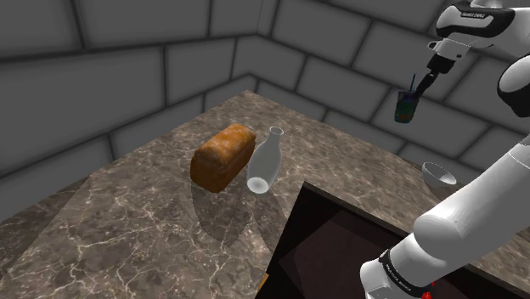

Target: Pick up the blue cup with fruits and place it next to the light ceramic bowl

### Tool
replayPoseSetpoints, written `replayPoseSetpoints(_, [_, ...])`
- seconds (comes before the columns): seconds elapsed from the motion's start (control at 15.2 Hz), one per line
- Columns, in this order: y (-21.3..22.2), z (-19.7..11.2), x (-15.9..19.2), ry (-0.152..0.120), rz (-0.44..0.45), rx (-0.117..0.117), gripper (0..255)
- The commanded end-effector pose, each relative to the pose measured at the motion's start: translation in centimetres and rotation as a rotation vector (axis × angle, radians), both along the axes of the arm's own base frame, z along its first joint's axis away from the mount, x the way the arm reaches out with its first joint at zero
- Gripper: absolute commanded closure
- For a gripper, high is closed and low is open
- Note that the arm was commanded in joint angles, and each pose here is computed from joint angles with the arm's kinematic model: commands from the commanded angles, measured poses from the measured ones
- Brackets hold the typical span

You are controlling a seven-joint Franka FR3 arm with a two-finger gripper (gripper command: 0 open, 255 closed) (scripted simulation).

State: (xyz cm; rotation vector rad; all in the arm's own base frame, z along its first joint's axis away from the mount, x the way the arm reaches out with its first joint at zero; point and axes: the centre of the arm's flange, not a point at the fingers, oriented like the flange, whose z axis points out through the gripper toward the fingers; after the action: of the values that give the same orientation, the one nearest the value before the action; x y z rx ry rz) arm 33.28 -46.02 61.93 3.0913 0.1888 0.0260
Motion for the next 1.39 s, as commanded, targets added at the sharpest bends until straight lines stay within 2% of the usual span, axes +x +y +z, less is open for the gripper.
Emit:
replayPoseSetpoints(0.0, [-1.0,-0.1,-2.3,0.0,0.001,0.0,255])
replayPoseSetpoints(1.32, [-10.4,0.0,-26.9,0.0,0.001,0.0,255])
